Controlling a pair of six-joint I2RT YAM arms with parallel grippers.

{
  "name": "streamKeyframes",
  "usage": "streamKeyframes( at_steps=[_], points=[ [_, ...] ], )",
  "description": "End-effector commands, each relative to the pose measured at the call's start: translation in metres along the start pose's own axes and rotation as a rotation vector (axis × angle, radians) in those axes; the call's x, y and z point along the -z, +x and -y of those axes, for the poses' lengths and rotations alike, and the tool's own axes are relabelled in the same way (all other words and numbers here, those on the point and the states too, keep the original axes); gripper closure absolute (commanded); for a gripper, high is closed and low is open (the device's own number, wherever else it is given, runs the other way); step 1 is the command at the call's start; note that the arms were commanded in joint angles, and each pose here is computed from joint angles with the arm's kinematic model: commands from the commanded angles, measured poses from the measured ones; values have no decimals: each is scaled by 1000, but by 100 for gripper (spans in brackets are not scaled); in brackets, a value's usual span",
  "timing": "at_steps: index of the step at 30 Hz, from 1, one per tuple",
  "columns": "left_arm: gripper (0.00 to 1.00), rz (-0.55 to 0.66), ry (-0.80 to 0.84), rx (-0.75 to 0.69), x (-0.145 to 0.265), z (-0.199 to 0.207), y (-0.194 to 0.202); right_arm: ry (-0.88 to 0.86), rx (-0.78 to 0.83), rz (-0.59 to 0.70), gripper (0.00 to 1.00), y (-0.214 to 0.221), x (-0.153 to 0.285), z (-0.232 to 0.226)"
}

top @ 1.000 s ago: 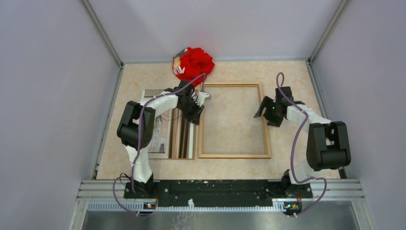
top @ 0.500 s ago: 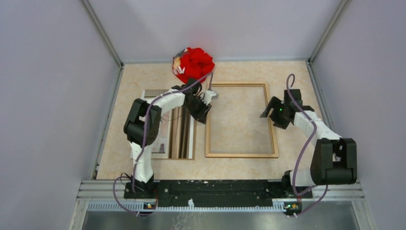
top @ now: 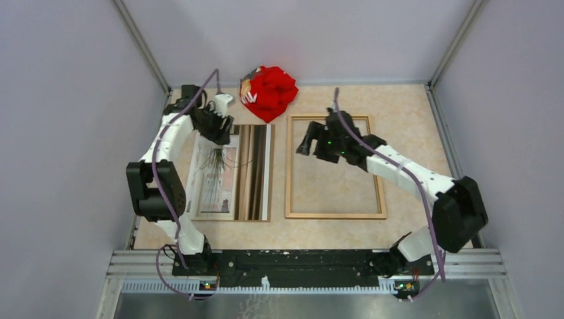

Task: Put the photo into the frame
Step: Pick up the photo at the center of the board.

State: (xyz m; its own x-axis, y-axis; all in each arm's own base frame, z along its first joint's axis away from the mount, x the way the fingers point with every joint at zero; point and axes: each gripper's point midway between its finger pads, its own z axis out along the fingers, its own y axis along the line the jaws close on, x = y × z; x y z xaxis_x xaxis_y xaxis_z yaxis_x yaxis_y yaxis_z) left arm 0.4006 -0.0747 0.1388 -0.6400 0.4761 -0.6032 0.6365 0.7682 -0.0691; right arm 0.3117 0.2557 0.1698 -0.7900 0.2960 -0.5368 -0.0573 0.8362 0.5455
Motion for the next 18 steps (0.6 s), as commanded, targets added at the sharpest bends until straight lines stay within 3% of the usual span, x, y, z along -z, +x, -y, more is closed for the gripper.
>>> streamKeyframes(
  at_steps=[1,8,18],
  points=[
    [35,-118,-173,64,37,-60,67,-105,21,-33,22,18,-35,-74],
    [39,-197,-361,246,65,-128,151,-129,66,-181,23,78,-102,-123],
    [41,-247,-490,290,52,-146,195,11,76,-245,23,112,-154,-91]
  ],
)
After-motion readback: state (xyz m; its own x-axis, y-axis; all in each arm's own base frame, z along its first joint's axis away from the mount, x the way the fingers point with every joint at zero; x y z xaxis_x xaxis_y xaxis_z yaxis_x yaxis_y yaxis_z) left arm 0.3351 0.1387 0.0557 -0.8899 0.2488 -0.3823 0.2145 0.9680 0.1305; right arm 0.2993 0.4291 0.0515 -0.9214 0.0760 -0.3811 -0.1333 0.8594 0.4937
